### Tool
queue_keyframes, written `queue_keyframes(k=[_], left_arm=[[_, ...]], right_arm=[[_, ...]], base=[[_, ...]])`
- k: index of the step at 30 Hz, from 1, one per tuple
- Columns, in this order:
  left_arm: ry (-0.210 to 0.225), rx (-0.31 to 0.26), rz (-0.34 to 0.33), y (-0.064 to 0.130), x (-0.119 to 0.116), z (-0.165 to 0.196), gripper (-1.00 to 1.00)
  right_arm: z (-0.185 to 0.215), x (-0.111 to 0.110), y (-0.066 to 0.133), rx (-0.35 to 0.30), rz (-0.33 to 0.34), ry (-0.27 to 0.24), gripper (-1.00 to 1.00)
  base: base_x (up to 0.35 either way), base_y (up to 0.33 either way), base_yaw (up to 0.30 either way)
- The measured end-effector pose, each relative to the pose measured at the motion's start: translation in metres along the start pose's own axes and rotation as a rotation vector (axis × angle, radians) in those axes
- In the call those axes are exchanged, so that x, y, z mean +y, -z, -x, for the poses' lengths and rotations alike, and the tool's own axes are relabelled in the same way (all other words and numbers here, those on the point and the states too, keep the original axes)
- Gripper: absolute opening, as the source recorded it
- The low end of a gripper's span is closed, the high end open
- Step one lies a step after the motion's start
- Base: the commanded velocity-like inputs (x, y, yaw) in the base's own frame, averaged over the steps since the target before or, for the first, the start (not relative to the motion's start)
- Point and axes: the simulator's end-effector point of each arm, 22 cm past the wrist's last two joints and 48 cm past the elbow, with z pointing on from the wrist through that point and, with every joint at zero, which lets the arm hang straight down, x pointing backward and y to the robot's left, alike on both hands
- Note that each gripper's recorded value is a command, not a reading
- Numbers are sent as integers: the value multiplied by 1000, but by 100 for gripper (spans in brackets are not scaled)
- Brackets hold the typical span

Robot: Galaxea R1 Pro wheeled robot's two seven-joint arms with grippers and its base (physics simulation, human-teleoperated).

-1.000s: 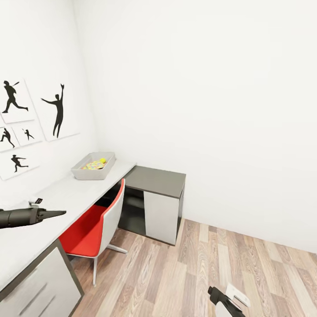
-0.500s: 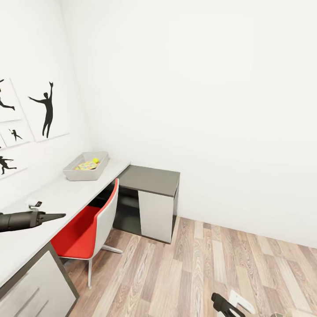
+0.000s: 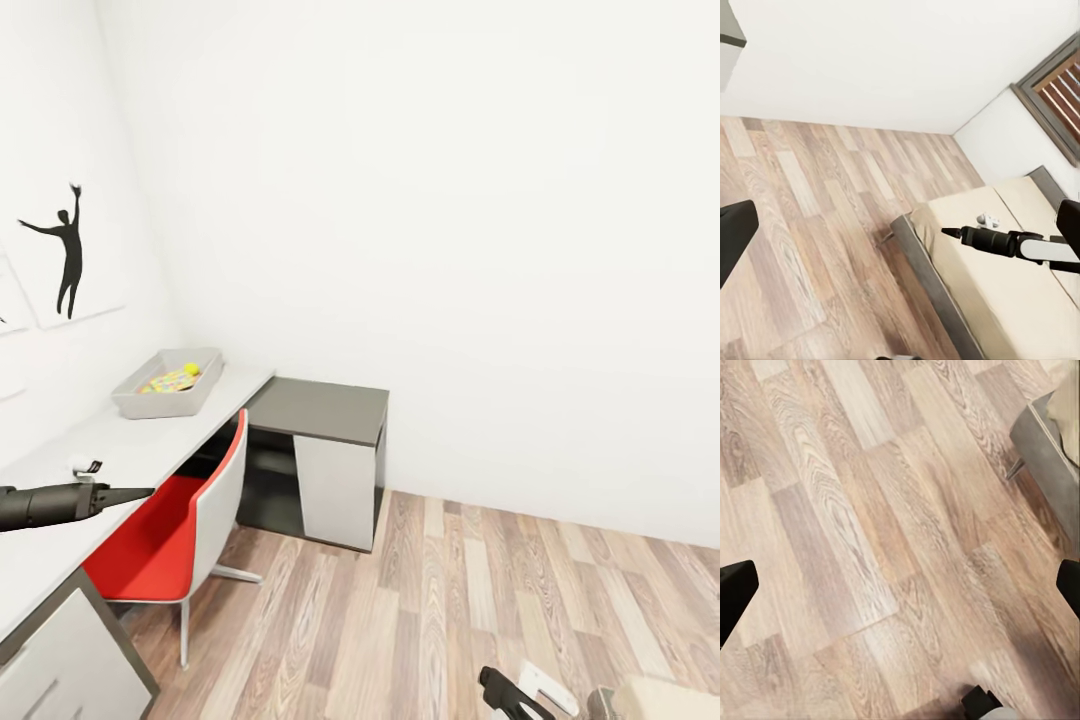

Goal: Put all the toys in the child's room - the three board games (two on the bed and one on the table), the two jigsaw puzzles on the table, and the tennis ball on the table - inside the toy box on the table in the child's room.

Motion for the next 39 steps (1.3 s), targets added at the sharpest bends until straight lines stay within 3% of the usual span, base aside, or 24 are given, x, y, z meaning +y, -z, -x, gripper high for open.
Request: queue_keyframes(k=[13, 22, 28, 33, 39], left_arm=[[2, 2, -4, -2, 0, -1, 100], [0, -1, -20, -15, 0, -7, 100], [6, 9, -51, -34, -4, -13, 100], [6, 51, 21, -55, 13, -25, 100], [7, 78, 79, -96, 26, -37, 100]], right_arm=[[-1, 2, 1, 1, 4, 1, 100], [-6, 14, 4, 4, 27, 15, 100], [-12, 32, 10, -4, 70, 81, 100], [-13, 35, 11, -5, 77, 91, 100], [-16, 39, 12, -2, 83, 92, 100]], base=[[0, 0, -271], [0, 0, -43], [0, 0, -2], [0, 0, 0], [0, 0, 0]])
